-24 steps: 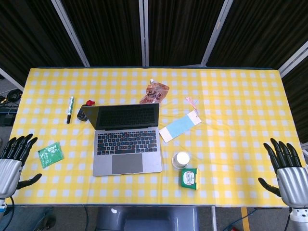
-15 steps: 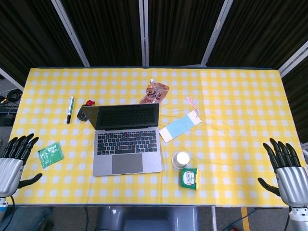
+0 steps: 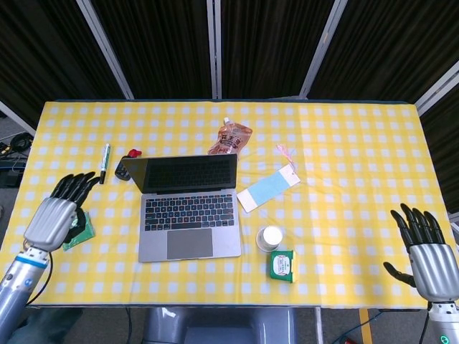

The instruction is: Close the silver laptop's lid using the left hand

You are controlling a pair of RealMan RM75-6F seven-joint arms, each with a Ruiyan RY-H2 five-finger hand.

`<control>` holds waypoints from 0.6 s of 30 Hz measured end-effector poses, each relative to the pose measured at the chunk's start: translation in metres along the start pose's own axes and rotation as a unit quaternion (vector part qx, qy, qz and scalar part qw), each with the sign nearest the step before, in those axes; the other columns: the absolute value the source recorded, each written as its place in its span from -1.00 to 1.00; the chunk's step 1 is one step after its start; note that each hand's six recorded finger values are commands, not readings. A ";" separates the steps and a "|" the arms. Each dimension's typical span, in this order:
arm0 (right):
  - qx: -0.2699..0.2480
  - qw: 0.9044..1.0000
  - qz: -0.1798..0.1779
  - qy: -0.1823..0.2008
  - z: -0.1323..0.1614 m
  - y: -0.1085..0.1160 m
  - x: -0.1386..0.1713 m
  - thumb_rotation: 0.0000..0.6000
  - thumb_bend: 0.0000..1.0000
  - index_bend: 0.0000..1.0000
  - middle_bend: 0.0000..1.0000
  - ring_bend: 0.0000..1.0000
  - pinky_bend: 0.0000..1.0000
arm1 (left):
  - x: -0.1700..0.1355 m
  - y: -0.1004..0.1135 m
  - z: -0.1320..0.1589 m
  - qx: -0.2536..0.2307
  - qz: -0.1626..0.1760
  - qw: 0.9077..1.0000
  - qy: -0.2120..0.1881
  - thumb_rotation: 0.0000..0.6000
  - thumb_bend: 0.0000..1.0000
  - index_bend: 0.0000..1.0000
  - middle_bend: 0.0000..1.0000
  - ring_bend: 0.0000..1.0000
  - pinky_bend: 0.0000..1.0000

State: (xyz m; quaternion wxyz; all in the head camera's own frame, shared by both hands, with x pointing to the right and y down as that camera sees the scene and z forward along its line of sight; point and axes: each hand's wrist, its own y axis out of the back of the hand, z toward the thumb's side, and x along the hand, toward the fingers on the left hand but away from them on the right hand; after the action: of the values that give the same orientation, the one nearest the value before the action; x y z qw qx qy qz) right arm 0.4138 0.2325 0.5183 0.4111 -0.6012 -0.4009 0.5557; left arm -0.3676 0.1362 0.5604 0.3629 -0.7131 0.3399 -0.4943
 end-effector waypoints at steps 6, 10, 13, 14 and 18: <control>0.005 1.000 0.008 -0.013 -0.005 -0.006 -0.006 1.00 -1.00 -1.00 -1.00 -1.00 -1.00 | 0.063 0.017 0.029 -0.004 -0.006 1.000 -0.025 1.00 1.00 -1.00 -1.00 -1.00 -1.00; 0.007 1.000 0.008 -0.020 -0.008 -0.007 -0.010 1.00 -1.00 -1.00 -1.00 -1.00 -1.00 | 0.102 0.019 0.051 -0.013 -0.030 0.999 -0.038 1.00 1.00 -1.00 -1.00 -1.00 -1.00; 0.010 1.000 0.009 -0.027 -0.010 -0.009 -0.012 1.00 -1.00 -1.00 -1.00 -1.00 -1.00 | 0.127 0.019 0.063 -0.015 -0.043 0.998 -0.042 1.00 1.00 -1.00 -1.00 -0.99 -0.87; 0.011 0.999 0.009 -0.030 -0.011 -0.009 -0.013 1.00 -1.00 -1.00 -1.00 -1.00 -1.00 | 0.133 0.018 0.066 -0.015 -0.047 0.998 -0.042 1.00 1.00 -1.00 -0.99 -0.97 -0.80; 0.013 0.999 0.012 -0.039 -0.016 -0.011 -0.016 1.00 -1.00 -1.00 -1.00 -1.00 -1.00 | 0.158 0.012 0.076 -0.015 -0.065 0.997 -0.037 1.00 1.00 -0.94 -0.77 -0.71 -0.48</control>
State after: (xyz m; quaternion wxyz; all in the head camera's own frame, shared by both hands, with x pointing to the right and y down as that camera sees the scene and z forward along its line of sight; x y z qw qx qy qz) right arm 0.4282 0.2210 0.5346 0.3967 -0.5780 -0.4022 0.5889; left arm -0.2526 0.0107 0.6039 0.3315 -0.7571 0.2863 -0.4847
